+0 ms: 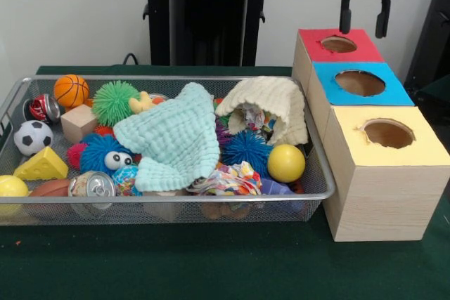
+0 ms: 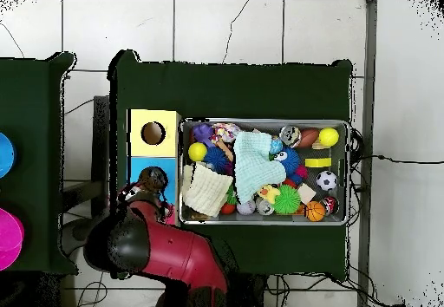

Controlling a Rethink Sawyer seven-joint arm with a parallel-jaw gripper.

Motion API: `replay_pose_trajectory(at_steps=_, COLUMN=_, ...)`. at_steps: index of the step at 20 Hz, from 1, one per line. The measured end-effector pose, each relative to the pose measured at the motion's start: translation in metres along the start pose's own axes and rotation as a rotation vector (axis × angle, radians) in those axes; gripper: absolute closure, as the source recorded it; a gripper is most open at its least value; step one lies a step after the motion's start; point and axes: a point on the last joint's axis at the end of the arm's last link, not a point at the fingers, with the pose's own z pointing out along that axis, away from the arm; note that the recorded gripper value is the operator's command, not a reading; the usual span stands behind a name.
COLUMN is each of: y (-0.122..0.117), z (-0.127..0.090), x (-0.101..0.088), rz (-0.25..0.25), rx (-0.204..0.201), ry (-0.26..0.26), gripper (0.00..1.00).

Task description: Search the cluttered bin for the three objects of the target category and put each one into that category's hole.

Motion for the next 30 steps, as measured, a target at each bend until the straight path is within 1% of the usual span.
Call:
replay_pose_trajectory(at_steps=2, y=-0.004, z=-0.001, x=-0.008, rz=-0.012, rx=0.012, ry=-0.024, gripper=0.00)
replay_pose_trajectory(at_steps=3, y=-0.009, z=0.000, x=-0.014, rz=-0.021, rx=0.025, ry=-0.037, gripper=0.00)
replay_pose_trajectory(at_steps=5, y=-0.015, z=0.000, x=-0.021, rz=-0.031, rx=0.040, ry=-0.049, gripper=0.00)
replay_pose_trajectory(at_steps=6, y=-0.026, z=0.002, x=-0.033, rz=-0.051, rx=0.068, ry=-0.067, gripper=0.00)
replay_pose_trajectory(at_steps=7, y=-0.031, z=0.002, x=-0.039, rz=-0.062, rx=0.083, ry=-0.075, gripper=0.00)
replay_pose_trajectory(at_steps=12, y=-0.053, z=0.005, x=-0.061, rz=-0.110, rx=0.145, ry=-0.105, gripper=0.00)
replay_pose_trajectory(at_steps=14, y=-0.067, z=0.009, x=-0.075, rz=-0.135, rx=0.175, ry=-0.125, gripper=0.00)
replay_pose_trajectory(at_steps=17, y=-0.085, z=0.015, x=-0.092, rz=-0.157, rx=0.206, ry=-0.139, gripper=0.00)
replay_pose_trajectory(at_steps=20, y=-0.109, z=0.028, x=-0.109, rz=-0.173, rx=0.238, ry=-0.152, gripper=0.00)
replay_pose_trajectory(at_steps=22, y=-0.120, z=0.035, x=-0.115, rz=-0.180, rx=0.250, ry=-0.158, gripper=0.00)
replay_pose_trajectory(at_steps=24, y=-0.133, z=0.045, x=-0.122, rz=-0.192, rx=0.268, ry=-0.168, gripper=0.00)
replay_pose_trajectory(at_steps=25, y=-0.144, z=0.056, x=-0.128, rz=-0.204, rx=0.286, ry=-0.177, gripper=0.00)
replay_pose_trajectory(at_steps=28, y=-0.162, z=0.075, x=-0.133, rz=-0.228, rx=0.322, ry=-0.191, gripper=0.00)
replay_pose_trajectory(at_steps=30, y=-0.167, z=0.082, x=-0.134, rz=-0.236, rx=0.332, ry=-0.194, gripper=0.00)
